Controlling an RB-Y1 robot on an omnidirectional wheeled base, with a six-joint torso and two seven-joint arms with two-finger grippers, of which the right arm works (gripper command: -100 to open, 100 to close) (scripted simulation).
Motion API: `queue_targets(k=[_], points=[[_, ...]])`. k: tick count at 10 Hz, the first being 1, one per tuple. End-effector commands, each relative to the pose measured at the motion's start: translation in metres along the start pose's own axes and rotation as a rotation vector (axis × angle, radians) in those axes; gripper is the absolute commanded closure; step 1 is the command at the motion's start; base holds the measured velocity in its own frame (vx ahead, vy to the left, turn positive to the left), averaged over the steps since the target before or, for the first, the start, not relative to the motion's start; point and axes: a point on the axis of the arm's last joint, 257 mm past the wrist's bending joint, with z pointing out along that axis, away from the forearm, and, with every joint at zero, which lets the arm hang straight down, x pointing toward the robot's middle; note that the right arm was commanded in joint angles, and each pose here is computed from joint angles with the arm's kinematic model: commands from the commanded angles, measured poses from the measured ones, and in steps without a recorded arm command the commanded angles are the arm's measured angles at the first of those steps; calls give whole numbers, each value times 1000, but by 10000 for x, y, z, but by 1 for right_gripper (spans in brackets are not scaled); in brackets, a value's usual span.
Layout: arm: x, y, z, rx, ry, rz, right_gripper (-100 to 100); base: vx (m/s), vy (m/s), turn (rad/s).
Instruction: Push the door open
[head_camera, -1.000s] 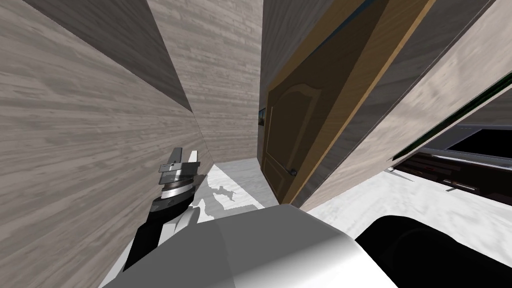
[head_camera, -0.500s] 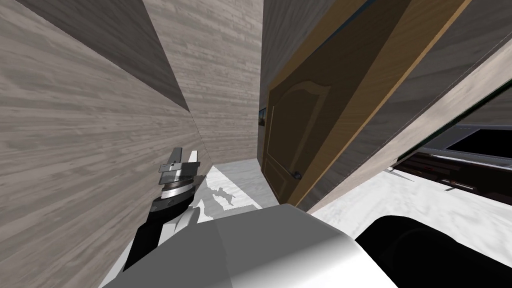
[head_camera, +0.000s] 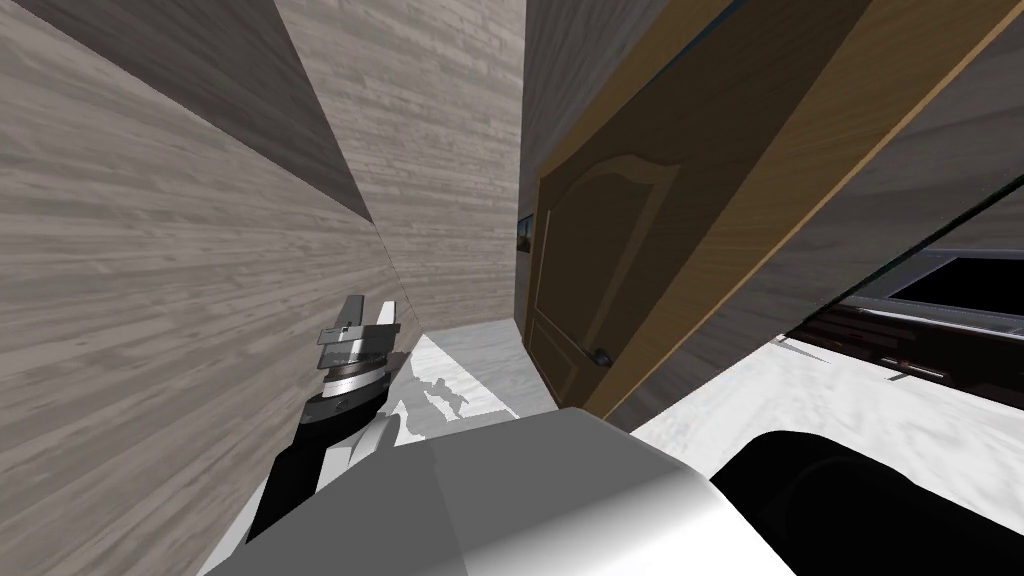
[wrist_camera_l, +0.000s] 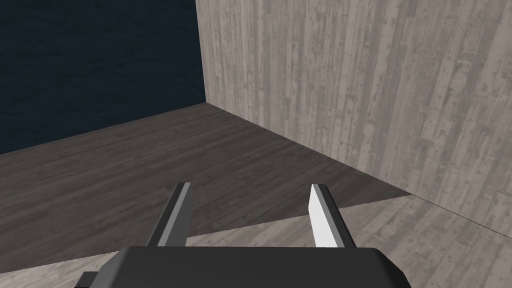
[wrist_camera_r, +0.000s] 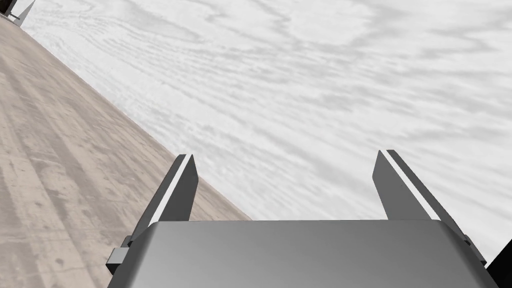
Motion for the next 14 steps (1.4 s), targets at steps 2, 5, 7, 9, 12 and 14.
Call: queue_targets(k=[2, 5, 7, 9, 12, 14], points=[[61, 198, 28, -58, 22, 34, -100, 102, 24, -21], [145, 429, 51, -124, 50, 73, -100, 98, 19, -21], [202, 582, 59, -167, 71, 99, -100, 102, 22, -22], [260, 734, 59, -209, 93, 124, -100, 96, 22, -22], [350, 960, 49, -272, 128, 162, -100, 96, 19, -21], [409, 1099, 36, -311, 153, 187, -100, 85, 14, -23]])
